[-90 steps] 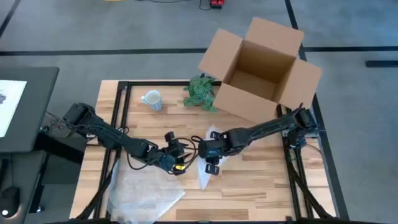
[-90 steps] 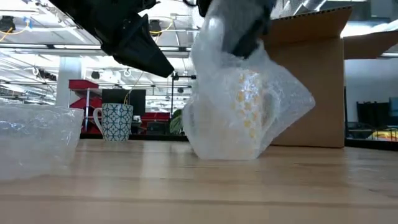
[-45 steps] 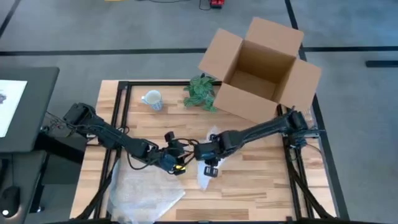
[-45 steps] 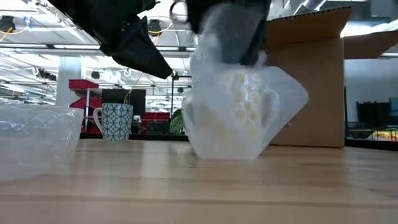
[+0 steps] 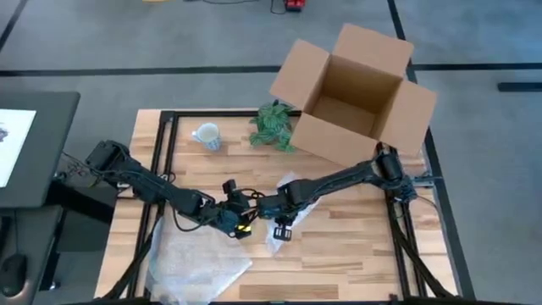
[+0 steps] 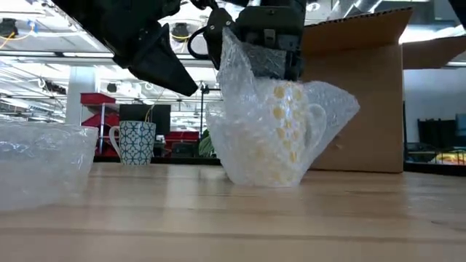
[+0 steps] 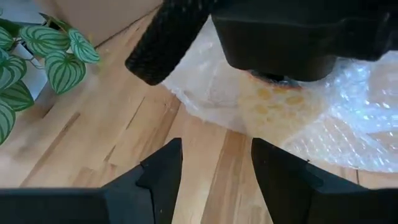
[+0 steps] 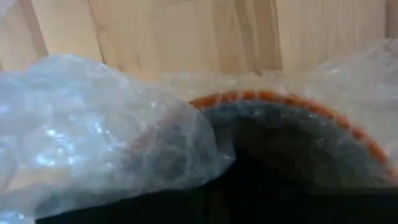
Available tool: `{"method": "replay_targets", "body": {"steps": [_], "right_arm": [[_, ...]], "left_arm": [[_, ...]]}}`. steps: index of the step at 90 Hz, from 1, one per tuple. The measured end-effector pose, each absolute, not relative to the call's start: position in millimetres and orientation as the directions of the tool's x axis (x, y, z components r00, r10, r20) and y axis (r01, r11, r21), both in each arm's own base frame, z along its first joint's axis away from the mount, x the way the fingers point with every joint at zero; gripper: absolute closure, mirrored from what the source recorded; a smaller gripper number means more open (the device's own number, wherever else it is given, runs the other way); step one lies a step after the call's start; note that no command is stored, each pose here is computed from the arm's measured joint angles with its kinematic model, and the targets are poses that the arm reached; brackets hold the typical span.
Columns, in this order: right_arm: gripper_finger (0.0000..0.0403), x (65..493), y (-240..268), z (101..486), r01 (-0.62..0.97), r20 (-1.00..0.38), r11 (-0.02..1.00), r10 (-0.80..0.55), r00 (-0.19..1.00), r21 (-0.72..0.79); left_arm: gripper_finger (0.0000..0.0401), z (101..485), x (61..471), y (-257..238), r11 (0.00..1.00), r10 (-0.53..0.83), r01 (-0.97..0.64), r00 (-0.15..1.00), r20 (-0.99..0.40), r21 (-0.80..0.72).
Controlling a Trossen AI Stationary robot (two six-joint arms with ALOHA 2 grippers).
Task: Wrap mug
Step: Wrap the yellow mug
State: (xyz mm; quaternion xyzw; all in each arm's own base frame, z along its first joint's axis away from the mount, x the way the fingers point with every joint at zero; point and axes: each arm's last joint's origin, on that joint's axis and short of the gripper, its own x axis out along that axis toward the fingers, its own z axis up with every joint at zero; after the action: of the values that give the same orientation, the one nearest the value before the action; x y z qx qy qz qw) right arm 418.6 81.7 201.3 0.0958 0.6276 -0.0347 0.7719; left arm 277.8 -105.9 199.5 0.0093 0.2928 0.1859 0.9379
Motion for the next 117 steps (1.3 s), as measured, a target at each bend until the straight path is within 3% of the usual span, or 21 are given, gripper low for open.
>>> {"method": "replay_targets", "body": {"steps": [20,35,46,72,84,97,117], "right_arm": [[0.0364,408.8,83.9,268.1,0.156,-0.945,0.978,0.081,0.317,0.136],[0.0368,402.7,91.6,278.6,0.144,-0.944,0.980,0.082,0.321,0.134],[0.0383,406.0,94.1,271.1,0.143,-0.948,0.982,0.076,0.308,0.126],[0.0399,433.3,84.7,178.3,0.187,-0.993,0.981,0.023,0.116,0.044],[0.0399,439.8,82.3,155.4,0.151,-0.997,0.988,0.022,0.078,0.034],[0.0387,439.3,81.9,162.9,0.129,-0.994,0.991,0.028,0.102,0.041],[0.0335,430.6,82.0,216.8,0.116,-0.971,0.993,0.005,0.239,0.033]], "left_arm": [[0.0228,200.2,278.1,-106.4,0.932,0.351,-0.342,0.763,-0.543,0.121],[0.0228,200.1,278.0,-106.6,0.933,0.349,-0.339,0.762,-0.545,0.122],[0.0228,200.0,277.9,-106.6,0.933,0.349,-0.339,0.762,-0.546,0.123],[0.0228,198.0,275.2,-109.4,0.936,0.345,-0.321,0.754,-0.559,0.144],[0.0228,195.5,271.7,-111.3,0.937,0.346,-0.310,0.738,-0.580,0.164],[0.0228,193.3,268.9,-111.3,0.933,0.353,-0.320,0.719,-0.599,0.165],[0.0228,193.4,267.3,-113.8,0.935,0.348,-0.312,0.720,-0.601,0.167]]}}
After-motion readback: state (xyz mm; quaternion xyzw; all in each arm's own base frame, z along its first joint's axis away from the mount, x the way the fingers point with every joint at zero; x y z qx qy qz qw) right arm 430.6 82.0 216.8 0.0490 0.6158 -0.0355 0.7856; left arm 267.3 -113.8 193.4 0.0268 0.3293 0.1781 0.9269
